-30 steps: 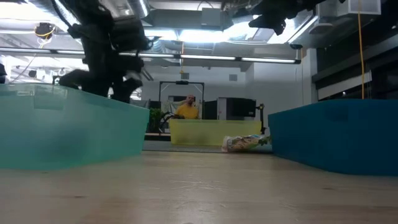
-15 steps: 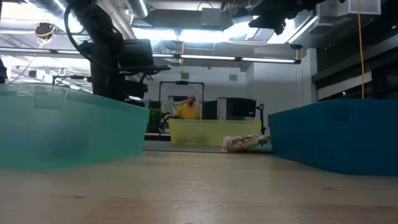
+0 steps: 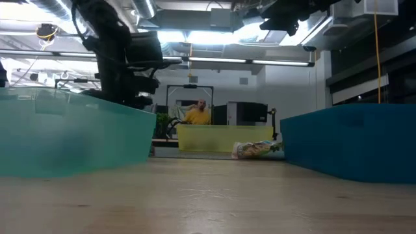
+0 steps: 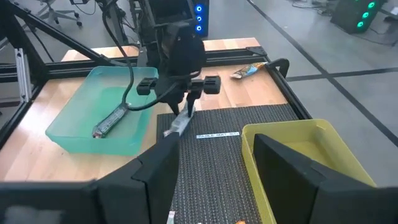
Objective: Pick and place Granola Bars by type
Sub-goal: Put the yellow granola bar into the blue bin
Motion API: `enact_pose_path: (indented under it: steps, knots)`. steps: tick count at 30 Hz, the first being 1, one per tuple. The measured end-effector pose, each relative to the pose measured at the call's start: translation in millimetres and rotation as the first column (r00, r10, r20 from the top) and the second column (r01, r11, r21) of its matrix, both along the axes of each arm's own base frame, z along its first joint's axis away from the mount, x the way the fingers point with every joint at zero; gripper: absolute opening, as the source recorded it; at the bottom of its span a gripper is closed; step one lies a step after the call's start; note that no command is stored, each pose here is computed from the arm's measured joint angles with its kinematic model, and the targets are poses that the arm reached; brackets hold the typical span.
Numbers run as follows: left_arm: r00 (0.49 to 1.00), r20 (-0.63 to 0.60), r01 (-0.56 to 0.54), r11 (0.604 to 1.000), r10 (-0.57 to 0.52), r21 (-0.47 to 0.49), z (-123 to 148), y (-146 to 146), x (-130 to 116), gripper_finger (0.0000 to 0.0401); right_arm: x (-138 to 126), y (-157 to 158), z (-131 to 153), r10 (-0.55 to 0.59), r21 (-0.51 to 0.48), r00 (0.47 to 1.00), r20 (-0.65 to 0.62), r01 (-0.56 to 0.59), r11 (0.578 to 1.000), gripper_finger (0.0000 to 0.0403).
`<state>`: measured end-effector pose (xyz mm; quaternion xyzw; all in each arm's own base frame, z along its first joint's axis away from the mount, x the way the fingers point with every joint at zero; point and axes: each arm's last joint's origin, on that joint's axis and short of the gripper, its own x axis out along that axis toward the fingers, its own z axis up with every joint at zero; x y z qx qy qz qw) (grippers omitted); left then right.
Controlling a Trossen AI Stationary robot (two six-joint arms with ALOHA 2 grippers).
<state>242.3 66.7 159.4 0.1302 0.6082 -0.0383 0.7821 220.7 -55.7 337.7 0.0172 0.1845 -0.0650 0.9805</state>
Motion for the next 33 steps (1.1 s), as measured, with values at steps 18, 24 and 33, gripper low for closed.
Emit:
enact_pose_path:
  steps: [18, 24, 33]
  knots:
    - [1.000, 0.004, 0.014, 1.000, -0.014, -0.014, 41, -2, -4, 0.0021, -1, 0, -2, -0.004, 0.013, 1.000, -0.020, 0.005, 1.000, 0.0208]
    - [1.000, -0.006, 0.029, 0.998, -0.029, -0.061, 32, 0, 2, 0.0091, -1, 0, -2, -0.005, 0.012, 1.000, -0.022, 0.005, 1.000, 0.0208]
    - [0.996, -0.082, 0.032, 0.996, -0.039, -0.083, 5, 3, 13, 0.0190, -2, 1, -4, -0.001, 0.020, 0.999, -0.047, 0.002, 1.000, 0.0208]
